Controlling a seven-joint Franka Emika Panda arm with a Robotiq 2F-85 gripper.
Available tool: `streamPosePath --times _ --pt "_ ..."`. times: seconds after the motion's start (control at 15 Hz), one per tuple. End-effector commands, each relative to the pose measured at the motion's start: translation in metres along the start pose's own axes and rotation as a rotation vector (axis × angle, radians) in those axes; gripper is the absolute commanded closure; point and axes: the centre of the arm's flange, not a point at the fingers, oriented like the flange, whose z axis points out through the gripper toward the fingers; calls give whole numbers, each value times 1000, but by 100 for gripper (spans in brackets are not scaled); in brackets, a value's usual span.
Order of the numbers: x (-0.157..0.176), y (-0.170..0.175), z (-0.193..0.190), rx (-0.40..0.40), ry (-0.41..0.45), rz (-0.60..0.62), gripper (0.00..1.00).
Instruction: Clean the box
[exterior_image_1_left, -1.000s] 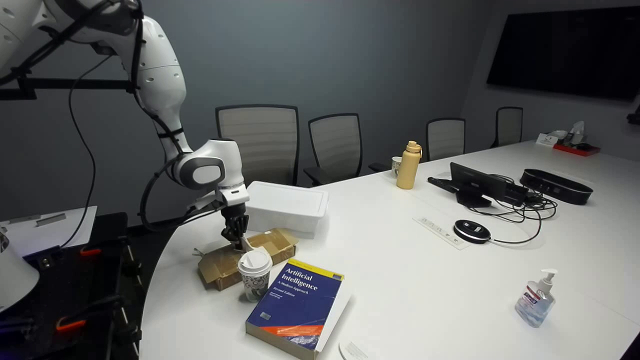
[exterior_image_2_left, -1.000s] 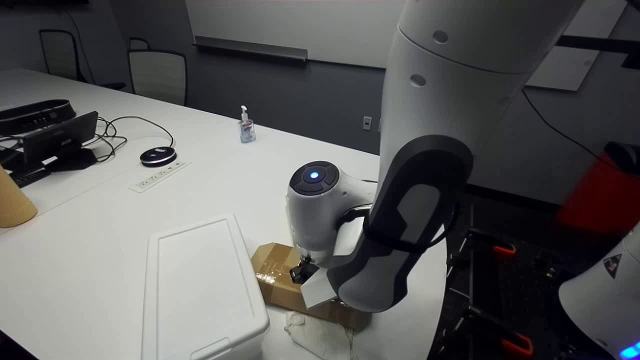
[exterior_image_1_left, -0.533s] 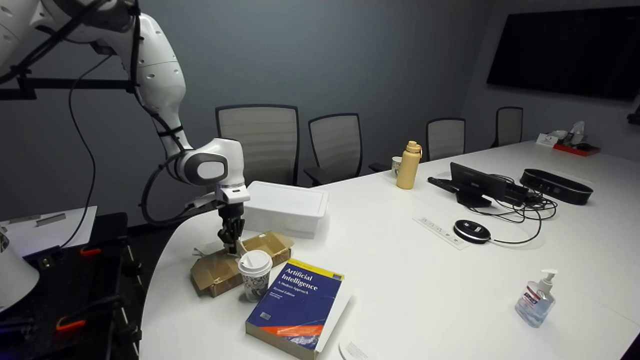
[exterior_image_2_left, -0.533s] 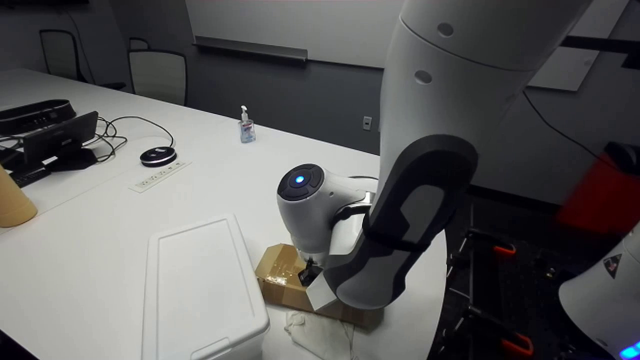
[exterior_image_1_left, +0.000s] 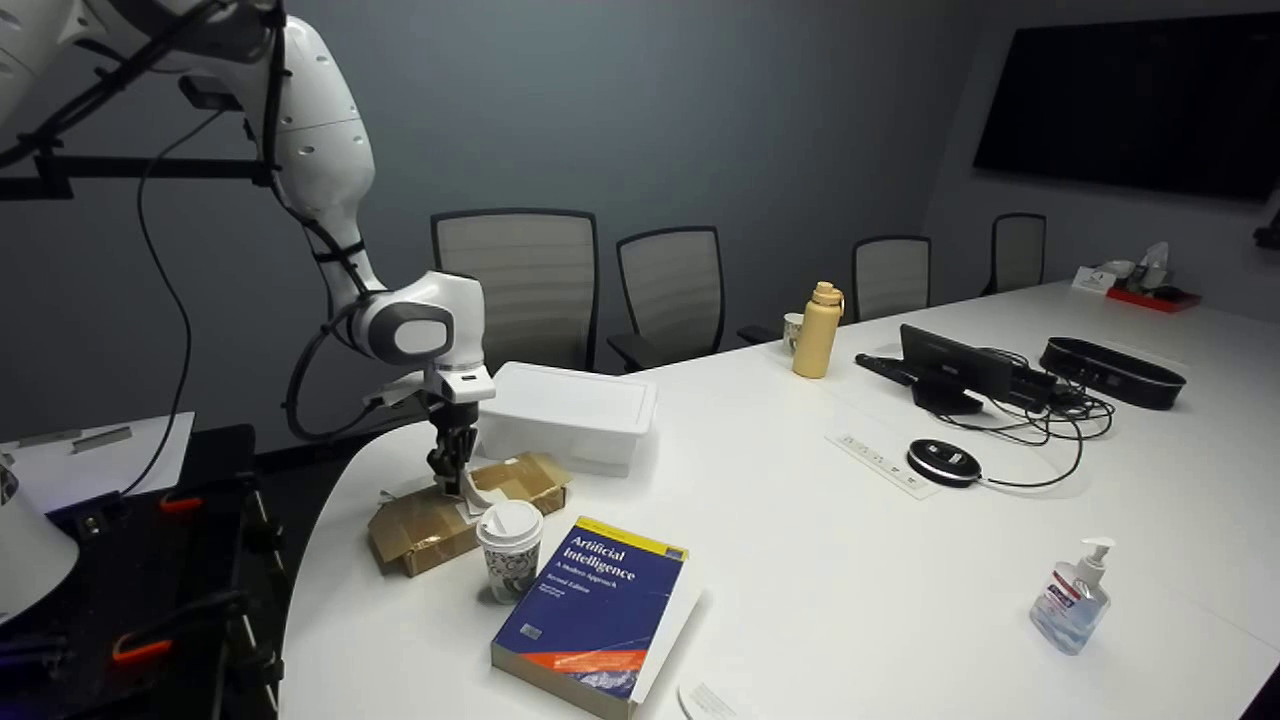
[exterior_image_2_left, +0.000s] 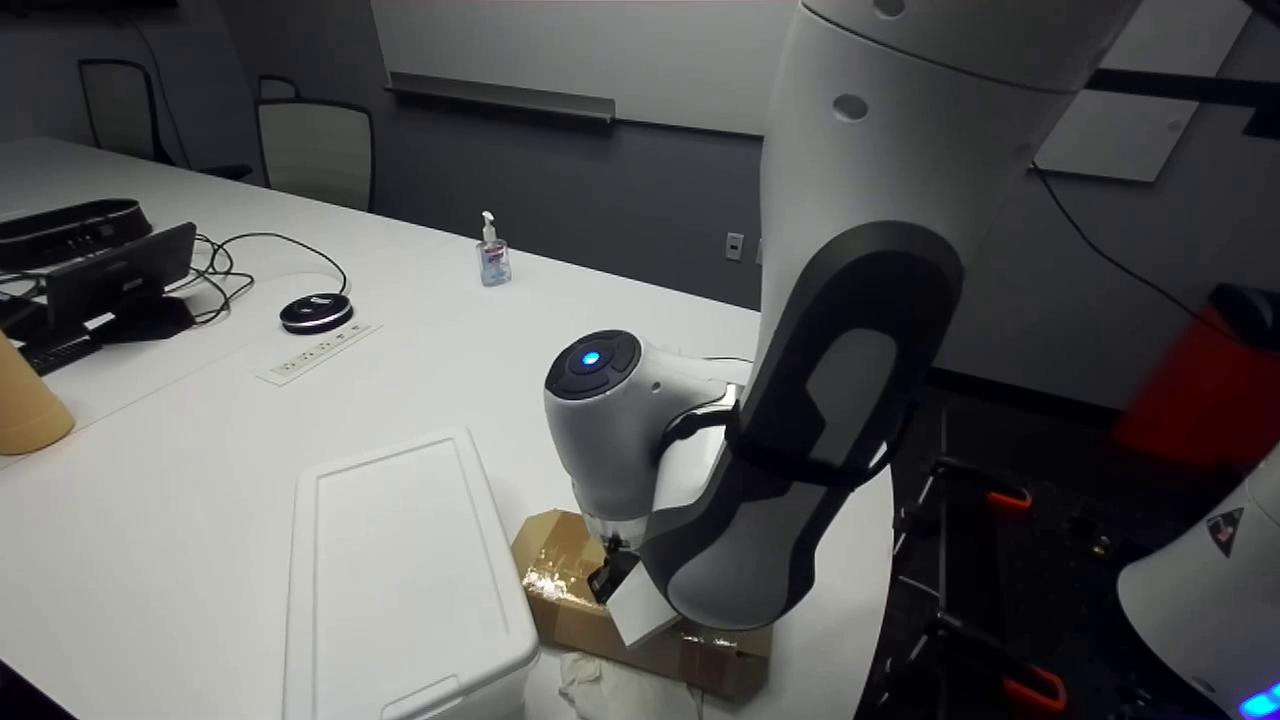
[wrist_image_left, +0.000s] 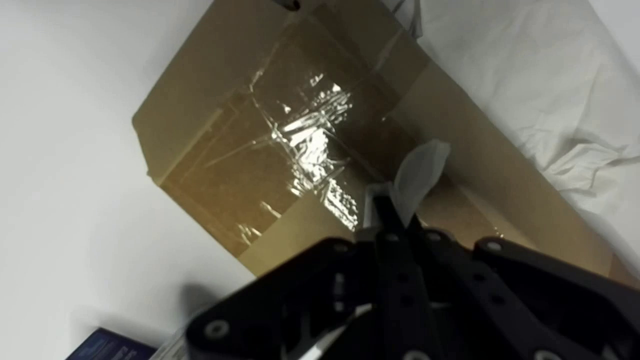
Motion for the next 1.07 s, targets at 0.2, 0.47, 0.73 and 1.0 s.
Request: streamPosePath --times 0.2,0.47,0.73,1.0 --pt "-3 2 0 15 151 52 100" --pt "-5 9 -1 -116 203 52 100" --pt "-16 14 -1 -176 147 -11 100" --pt "-24 10 -3 -104 53 -83 100"
